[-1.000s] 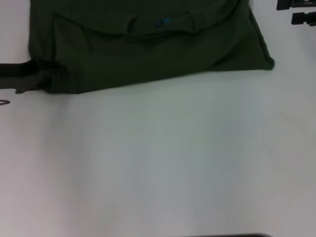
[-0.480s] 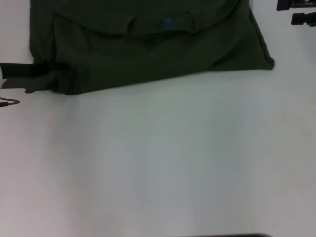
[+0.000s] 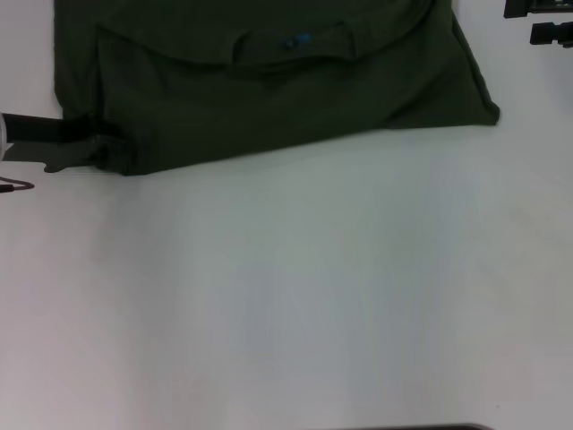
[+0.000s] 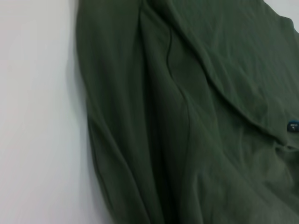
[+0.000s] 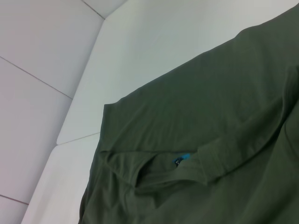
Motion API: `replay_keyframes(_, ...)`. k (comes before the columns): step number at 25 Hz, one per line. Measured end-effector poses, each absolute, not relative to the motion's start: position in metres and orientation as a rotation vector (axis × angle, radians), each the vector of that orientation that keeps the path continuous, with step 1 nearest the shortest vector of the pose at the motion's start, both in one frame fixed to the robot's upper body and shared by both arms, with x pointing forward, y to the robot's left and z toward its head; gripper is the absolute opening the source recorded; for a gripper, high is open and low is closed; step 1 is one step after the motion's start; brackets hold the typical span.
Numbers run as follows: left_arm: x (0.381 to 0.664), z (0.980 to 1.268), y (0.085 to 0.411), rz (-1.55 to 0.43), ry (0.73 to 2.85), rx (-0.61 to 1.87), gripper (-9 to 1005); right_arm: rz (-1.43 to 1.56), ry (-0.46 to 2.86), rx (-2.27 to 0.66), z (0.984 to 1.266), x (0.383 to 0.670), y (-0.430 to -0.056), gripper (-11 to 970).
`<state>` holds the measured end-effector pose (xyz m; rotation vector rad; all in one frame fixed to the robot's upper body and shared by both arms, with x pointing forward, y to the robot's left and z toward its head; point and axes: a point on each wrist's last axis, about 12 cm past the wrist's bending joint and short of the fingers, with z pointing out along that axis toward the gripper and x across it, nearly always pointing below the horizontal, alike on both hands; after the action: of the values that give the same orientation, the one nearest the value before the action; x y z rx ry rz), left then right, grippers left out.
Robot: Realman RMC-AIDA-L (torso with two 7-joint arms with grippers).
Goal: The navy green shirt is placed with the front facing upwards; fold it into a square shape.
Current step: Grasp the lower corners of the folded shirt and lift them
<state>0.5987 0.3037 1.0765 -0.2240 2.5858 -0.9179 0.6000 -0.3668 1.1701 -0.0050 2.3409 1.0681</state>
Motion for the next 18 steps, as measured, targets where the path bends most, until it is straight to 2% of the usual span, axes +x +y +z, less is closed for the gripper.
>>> replay_keyframes(8, 0.598, 1.082, 0.304, -0.953, 2.592, -0.204, 351, 1.06, 2.35, -0.018, 1.172, 0.601, -0.367, 924)
replay_keyframes(16, 0.6, 1.099, 0.321, -0.984, 2.615, -0.174, 3, 0.884, 2.499, -0.101, 1.177, 0.605, -0.371, 924)
replay_keyframes(18, 0.599, 1.102, 0.324, -0.991, 2.624, -0.17, 3, 0.825, 2.55, -0.112, 1.174, 0.607, -0.371, 923)
